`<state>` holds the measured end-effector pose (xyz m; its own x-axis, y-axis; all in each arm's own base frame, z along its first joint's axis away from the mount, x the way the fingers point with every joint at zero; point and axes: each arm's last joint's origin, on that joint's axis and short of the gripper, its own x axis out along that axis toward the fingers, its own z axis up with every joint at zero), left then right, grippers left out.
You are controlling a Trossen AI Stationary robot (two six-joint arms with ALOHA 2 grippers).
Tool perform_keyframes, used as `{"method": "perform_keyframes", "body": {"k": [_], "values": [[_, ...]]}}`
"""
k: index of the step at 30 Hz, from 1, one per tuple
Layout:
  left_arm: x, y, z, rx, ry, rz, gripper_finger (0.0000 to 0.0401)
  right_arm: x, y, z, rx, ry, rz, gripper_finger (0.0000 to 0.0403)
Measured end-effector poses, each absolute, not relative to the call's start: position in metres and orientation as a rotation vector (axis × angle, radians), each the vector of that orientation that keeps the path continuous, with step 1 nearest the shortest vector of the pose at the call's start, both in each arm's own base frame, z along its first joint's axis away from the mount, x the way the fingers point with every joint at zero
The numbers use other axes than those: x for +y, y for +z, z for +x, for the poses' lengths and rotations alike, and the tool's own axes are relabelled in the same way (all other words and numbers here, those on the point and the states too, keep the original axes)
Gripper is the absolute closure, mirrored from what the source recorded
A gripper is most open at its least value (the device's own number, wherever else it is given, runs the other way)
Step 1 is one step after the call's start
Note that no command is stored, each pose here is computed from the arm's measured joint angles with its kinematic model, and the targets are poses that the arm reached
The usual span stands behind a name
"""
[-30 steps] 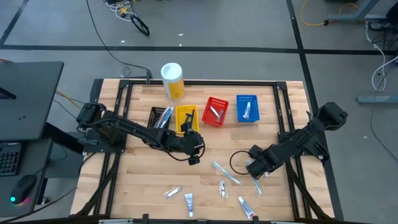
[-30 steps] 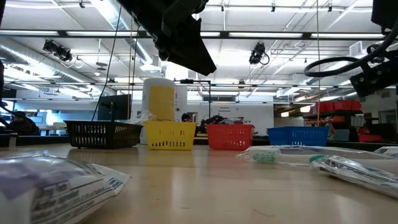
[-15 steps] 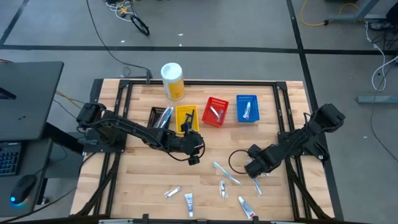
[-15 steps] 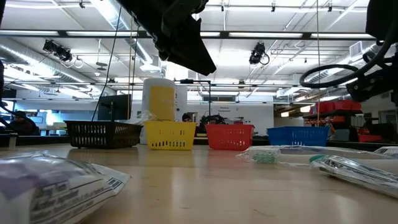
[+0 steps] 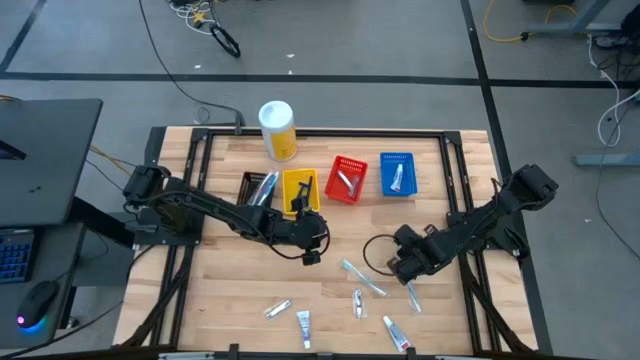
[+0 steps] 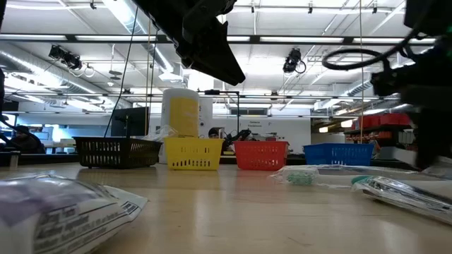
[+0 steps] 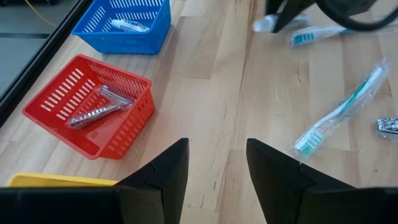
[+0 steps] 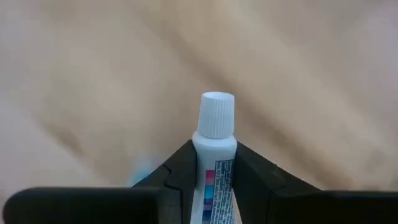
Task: Pick & Place Travel size toiletries
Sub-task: Put the white toothpaste into the blue bin
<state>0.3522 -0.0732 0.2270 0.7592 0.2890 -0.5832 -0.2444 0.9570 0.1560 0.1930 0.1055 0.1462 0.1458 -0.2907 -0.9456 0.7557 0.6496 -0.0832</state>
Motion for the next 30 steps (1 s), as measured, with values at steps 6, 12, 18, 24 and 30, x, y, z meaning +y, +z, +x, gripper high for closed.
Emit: {"method": "perform_keyframes", "body": {"k": [6, 12, 18, 24, 30], "values": [[-0.073, 0.227, 0.352, 0.646, 0.291, 0.072, 0.0232, 0.077, 0.162, 0.203, 1.018, -0.855, 0.355, 0.0309], [-0.073, 0.227, 0.352, 0.646, 0.291, 0.072, 0.0232, 0.039, 0.181, 0.212, 0.837, -0.957, 0.187, 0.0309], [-0.073, 0.227, 0.352, 0.646, 0.291, 0.072, 0.0232, 0.001, 0.198, 0.219, 0.732, -1.069, 0.019, 0.0309], [-0.073, 0.227, 0.352, 0.646, 0.291, 0.072, 0.0232, -0.046, 0.195, 0.216, 0.814, -1.205, 0.092, 0.0309], [-0.073, 0.227, 0.352, 0.646, 0.291, 0.072, 0.0232, -0.079, 0.189, 0.219, 0.89, -1.171, 0.182, 0.0304]]}}
